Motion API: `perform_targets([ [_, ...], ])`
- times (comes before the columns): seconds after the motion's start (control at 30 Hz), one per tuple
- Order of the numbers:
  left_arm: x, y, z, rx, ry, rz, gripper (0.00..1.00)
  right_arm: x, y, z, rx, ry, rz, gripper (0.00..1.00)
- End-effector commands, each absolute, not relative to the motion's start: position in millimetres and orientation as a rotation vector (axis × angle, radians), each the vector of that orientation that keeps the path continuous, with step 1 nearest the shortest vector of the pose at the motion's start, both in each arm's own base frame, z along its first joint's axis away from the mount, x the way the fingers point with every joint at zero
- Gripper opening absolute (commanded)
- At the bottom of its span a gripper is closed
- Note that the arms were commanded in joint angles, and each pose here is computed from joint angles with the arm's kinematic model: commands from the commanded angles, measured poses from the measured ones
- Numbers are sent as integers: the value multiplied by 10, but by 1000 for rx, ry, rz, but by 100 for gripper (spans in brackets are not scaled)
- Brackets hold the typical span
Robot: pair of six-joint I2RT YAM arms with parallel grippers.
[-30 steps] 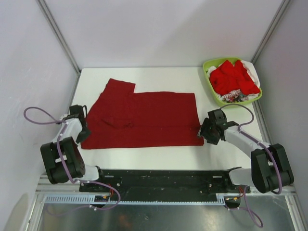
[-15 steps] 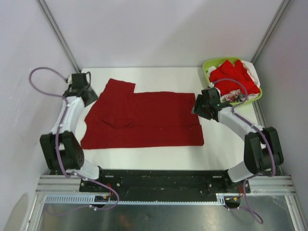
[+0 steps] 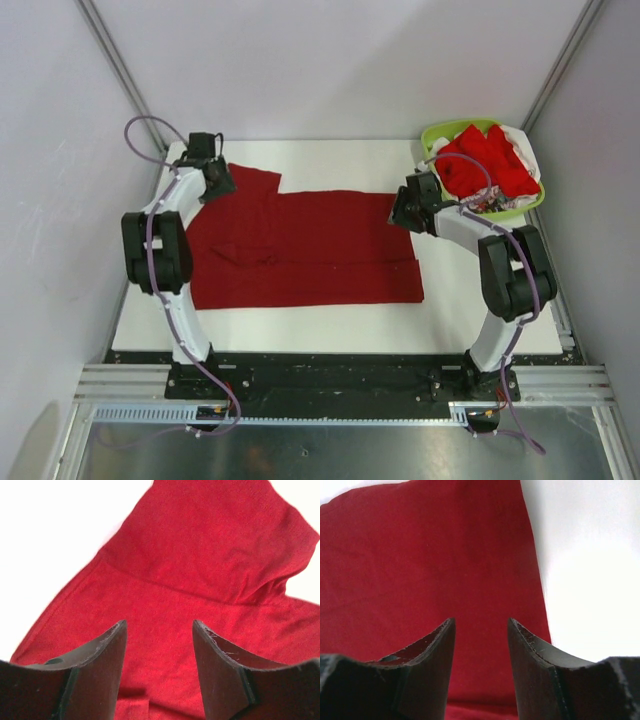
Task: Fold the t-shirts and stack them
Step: Grap the side of the flattened tshirt furthest away from the robot with both arms
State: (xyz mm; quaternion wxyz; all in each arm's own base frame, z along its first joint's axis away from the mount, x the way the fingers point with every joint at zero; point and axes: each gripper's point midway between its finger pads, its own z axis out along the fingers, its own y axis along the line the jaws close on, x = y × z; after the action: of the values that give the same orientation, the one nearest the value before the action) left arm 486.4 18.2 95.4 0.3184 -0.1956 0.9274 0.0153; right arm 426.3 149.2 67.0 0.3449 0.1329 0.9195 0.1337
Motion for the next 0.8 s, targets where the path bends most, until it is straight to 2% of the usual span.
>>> perform_targets([
  [0.0, 5306, 160, 1170, -438, 2339, 19, 59, 4588, 1536, 784, 317, 2307, 375, 50],
  [0.37, 6124, 218, 1013, -345, 2271, 34, 56, 4868, 1516, 742, 296, 2280, 368, 48],
  [0.77, 6514, 328, 766, -403, 2229, 27, 54, 4942, 1478, 795, 277, 2252, 359, 47],
])
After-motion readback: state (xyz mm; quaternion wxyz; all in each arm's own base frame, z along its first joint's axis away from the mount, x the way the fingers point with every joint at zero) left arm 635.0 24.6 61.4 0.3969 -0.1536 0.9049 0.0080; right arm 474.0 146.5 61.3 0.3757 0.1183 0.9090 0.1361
